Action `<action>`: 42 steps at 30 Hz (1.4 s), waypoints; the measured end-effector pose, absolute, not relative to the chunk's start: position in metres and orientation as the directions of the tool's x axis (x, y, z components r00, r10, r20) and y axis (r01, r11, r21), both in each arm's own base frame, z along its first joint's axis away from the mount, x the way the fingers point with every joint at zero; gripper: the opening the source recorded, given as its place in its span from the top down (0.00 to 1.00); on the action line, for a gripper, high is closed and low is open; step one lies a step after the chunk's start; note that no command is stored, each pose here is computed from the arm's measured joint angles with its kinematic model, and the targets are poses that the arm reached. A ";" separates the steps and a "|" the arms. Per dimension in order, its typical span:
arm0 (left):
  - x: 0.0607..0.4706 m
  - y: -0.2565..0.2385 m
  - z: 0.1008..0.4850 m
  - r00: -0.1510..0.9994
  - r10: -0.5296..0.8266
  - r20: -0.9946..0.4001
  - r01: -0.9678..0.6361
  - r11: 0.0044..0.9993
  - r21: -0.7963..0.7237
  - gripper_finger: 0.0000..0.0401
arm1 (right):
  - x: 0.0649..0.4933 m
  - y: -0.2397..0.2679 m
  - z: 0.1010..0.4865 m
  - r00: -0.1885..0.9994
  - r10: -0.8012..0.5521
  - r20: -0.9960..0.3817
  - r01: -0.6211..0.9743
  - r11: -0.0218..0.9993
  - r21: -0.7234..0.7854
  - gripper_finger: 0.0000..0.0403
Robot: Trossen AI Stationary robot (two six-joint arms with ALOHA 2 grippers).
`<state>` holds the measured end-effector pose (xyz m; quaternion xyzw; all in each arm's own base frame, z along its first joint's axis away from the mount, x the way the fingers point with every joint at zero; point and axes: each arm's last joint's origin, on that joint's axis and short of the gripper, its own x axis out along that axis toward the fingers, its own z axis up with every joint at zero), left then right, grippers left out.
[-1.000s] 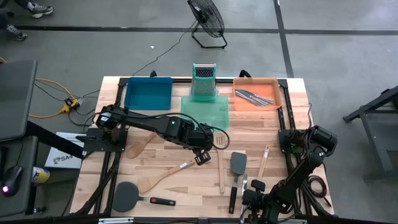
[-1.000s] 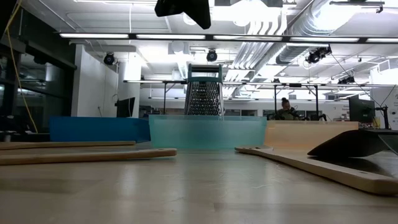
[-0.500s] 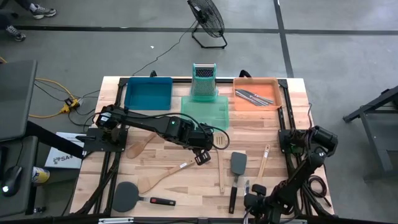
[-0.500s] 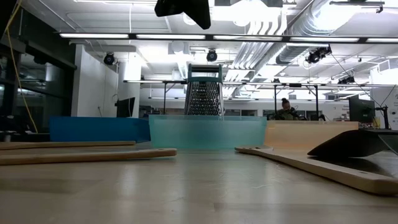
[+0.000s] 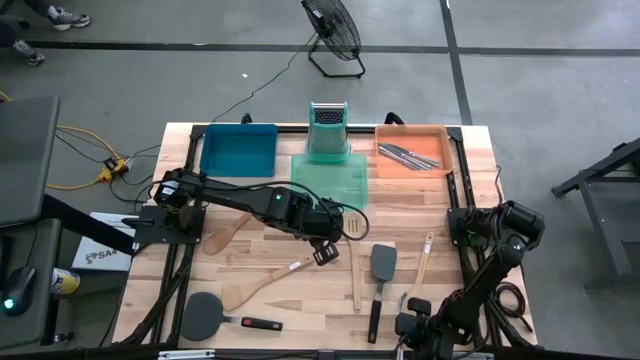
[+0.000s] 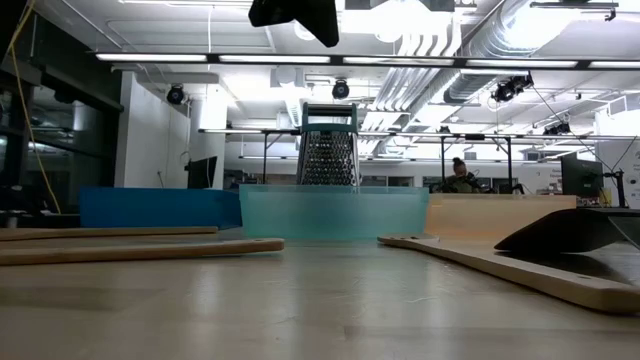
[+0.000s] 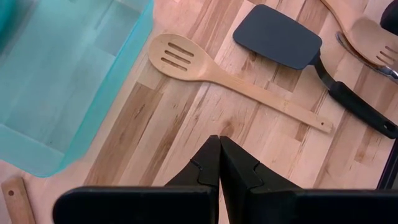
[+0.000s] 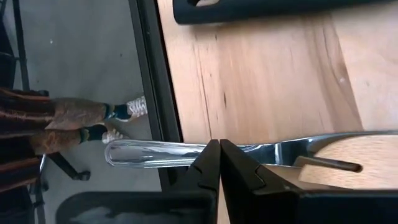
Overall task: Pick & Place Kitchen Items
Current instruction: Put the silver knife into the orange bin
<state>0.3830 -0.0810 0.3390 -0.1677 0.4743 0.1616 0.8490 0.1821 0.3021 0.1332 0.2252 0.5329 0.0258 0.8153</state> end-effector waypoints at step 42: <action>0.367 -0.100 0.333 0.330 -0.118 -0.937 0.053 0.993 -0.107 1.00 | 0.207 0.373 0.207 0.425 0.610 -0.668 0.816 0.061 0.575 0.81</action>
